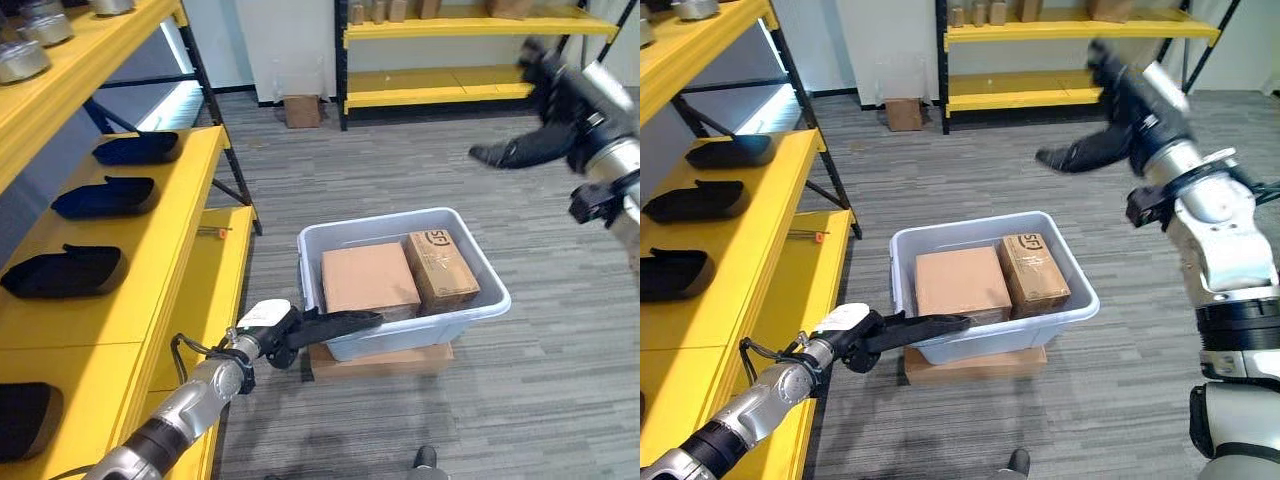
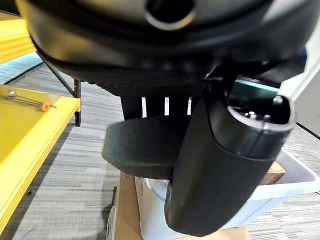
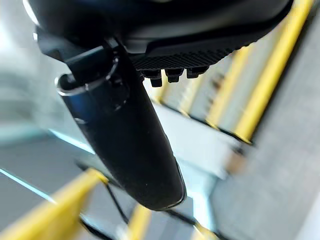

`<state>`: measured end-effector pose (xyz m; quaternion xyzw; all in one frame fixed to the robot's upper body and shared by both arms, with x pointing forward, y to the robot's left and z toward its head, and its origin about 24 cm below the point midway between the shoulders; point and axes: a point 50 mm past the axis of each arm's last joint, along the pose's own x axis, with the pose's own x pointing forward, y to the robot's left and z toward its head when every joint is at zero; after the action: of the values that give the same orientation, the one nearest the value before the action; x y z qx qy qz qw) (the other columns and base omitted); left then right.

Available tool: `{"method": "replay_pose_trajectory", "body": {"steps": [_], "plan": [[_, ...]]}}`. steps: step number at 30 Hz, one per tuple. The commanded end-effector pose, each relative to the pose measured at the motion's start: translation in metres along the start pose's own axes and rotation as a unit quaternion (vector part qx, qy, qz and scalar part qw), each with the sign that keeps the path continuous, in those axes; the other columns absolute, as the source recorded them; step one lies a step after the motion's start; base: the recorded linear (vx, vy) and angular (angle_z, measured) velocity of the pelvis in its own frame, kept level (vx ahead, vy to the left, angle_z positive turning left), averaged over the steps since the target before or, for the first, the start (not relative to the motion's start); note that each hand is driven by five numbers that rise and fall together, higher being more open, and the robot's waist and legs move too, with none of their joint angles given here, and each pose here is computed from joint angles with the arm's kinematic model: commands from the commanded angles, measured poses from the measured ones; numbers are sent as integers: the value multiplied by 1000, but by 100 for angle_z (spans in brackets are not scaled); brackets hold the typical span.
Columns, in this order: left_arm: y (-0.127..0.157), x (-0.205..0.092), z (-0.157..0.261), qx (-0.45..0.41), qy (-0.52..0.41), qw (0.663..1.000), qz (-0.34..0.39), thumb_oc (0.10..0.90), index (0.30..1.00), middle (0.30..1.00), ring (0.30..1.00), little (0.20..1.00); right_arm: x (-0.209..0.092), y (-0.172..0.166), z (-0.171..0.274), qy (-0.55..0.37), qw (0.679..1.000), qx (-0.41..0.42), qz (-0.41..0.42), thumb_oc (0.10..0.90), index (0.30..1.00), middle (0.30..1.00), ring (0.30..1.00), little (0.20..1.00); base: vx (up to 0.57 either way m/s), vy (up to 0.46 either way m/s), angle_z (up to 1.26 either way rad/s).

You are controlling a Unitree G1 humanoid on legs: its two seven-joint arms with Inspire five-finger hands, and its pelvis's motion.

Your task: Move parts from the plastic box to the shelf.

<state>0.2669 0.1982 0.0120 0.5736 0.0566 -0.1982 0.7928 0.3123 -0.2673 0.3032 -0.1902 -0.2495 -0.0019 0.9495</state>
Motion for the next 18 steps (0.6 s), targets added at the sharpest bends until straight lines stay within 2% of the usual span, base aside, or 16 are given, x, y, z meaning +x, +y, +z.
{"method": "replay_pose_trajectory", "body": {"steps": [1,3,4,6,9,13,18], "plan": [[86,-12,12,-13,-70,970,232,400,300,300,300,300,-13,-20,54,-143,984,13,-102,900,1000,1000,1000,1000,13,10,-11],[105,-17,14,-21,-77,956,283,400,300,300,300,300,-19,-19,46,-130,984,27,-117,900,1000,1000,1000,1000,8,6,-10],[128,-24,16,-32,-88,935,343,400,300,300,300,300,-25,-14,33,-111,985,36,-124,900,1000,1000,1000,1000,10,3,-12],[153,-34,20,-44,-105,909,401,400,300,300,300,300,-34,-7,16,-92,985,42,-141,900,1000,1000,1000,1000,16,-5,-12],[182,-49,29,-53,-131,877,459,400,300,300,300,300,-53,6,-13,-50,984,79,-149,900,1000,1000,1000,1000,7,-5,-2],[192,-61,37,-60,-153,859,486,400,300,300,300,300,-71,30,-41,4,987,104,-122,900,1000,1000,1000,1000,0,0,0],[183,-72,39,-83,-170,848,494,400,300,300,300,300,-95,61,-69,51,979,157,-122,900,1000,1000,1000,1000,42,14,0]]}}
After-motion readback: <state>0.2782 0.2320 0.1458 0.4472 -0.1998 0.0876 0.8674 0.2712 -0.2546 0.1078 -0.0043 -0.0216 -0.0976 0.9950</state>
